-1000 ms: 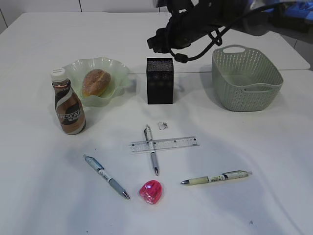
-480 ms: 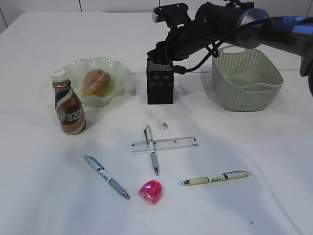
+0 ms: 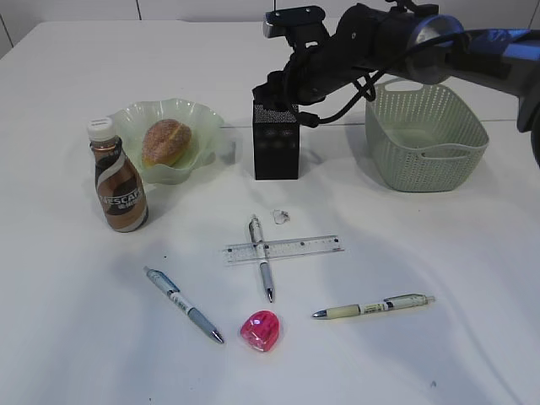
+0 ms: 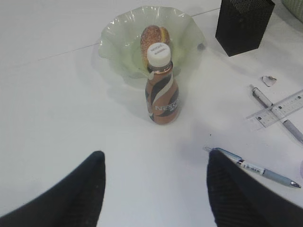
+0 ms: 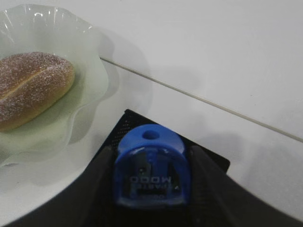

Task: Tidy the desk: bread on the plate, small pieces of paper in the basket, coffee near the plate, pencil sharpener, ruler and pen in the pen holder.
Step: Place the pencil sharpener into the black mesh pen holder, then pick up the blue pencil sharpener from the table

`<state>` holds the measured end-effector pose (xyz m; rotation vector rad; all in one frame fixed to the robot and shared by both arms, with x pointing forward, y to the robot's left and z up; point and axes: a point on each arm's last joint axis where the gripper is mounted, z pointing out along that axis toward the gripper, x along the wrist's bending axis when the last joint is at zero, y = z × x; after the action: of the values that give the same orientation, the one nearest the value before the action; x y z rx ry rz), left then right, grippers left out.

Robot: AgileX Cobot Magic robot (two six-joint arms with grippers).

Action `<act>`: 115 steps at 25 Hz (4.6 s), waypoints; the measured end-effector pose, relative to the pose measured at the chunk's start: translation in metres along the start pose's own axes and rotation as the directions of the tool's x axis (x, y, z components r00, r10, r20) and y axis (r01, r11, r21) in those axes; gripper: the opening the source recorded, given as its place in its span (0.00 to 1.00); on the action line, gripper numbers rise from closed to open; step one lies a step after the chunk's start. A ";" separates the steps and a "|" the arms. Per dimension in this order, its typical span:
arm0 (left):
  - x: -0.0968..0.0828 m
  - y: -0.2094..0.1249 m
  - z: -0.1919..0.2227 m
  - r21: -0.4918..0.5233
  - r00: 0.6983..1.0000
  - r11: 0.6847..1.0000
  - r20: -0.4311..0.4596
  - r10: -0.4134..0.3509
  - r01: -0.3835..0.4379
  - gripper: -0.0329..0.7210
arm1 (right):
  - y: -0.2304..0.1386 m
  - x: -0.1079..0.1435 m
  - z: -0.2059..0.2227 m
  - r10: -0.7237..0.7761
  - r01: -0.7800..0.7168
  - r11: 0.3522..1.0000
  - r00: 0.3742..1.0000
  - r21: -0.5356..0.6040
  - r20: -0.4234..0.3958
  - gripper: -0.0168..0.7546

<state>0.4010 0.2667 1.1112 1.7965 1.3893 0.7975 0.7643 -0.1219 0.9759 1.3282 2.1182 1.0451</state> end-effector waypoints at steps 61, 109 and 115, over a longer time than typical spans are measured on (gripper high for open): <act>0.000 -0.003 0.000 0.027 1.000 1.000 0.002 -0.001 0.001 0.67 | 0.063 0.016 -0.108 -0.029 0.052 0.963 0.995 0.264 -0.092 0.55; -0.006 -0.019 -0.002 0.209 0.996 0.976 0.052 -0.068 0.056 0.67 | -0.093 0.174 -0.181 0.112 0.013 0.643 0.988 0.766 -0.110 0.55; -0.006 -0.020 -0.002 0.221 0.996 0.974 0.051 -0.067 0.054 0.67 | -0.102 0.175 -0.166 0.159 -0.064 0.602 0.986 0.796 -0.041 0.55</act>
<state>0.3873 0.2646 1.0956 1.9173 1.5354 0.5729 0.5130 -0.0533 1.0060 1.8272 2.7589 0.1281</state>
